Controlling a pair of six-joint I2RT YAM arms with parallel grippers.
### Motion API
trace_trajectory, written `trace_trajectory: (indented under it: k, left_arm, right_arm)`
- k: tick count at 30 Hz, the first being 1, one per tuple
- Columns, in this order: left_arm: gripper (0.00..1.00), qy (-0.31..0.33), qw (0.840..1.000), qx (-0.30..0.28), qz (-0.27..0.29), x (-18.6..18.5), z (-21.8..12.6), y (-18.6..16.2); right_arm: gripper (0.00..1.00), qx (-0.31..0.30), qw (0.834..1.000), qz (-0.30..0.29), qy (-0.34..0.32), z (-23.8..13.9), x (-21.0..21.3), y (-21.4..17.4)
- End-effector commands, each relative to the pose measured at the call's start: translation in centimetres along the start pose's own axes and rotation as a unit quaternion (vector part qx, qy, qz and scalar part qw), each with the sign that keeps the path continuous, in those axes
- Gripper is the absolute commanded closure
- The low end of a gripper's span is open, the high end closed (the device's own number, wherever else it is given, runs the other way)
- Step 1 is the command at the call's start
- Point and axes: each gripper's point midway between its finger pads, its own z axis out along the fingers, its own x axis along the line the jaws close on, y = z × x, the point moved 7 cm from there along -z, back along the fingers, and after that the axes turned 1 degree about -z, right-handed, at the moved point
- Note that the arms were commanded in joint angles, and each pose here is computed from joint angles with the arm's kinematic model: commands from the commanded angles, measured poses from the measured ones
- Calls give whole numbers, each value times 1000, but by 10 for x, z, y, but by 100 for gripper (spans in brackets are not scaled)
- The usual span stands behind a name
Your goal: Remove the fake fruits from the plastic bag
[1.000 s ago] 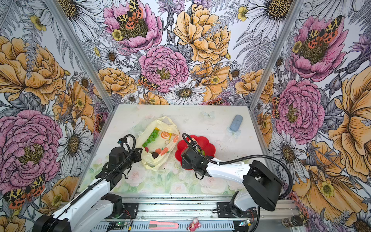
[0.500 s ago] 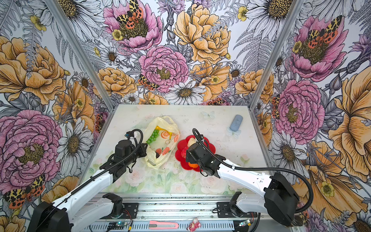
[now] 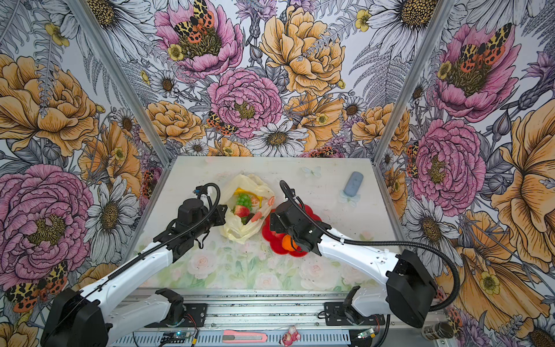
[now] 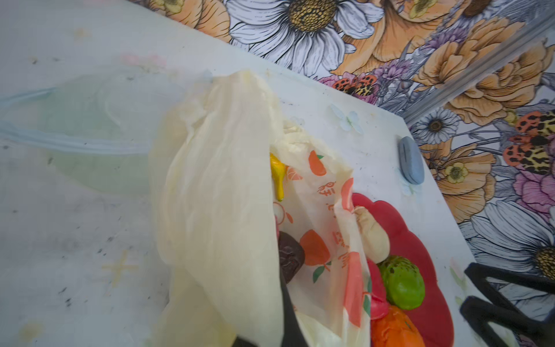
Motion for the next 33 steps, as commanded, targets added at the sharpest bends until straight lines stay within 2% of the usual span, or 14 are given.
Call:
trace_trajectory:
  k: [1,7,11,18,25,29,33]
  left_arm:
    - [100,19,999,25,-38,20,-9,-22]
    - [100,71,987,85,-114,59,-8,-59]
    - [100,105,981,95,-134,77,-7,-64]
    - [100,135,986,56,-82,80,-8,-40]
    - [100,161,985,31,-45,85,-2,-29]
    - [100,147,988,27,-25,80,2,-27]
    - [100,104,993,56,6,62,14,-34]
  right_arm:
    - [12,-3,998,-25,58,5,31,16]
    - [18,30,990,-67,120,32,82,19]
    - [21,50,988,-76,127,57,102,15]
    - [26,102,976,-100,164,89,139,-14]
    - [30,147,976,-84,133,105,125,-50]
    - [30,154,978,-73,117,103,115,-57]
    - [30,135,983,-64,103,102,111,-45]
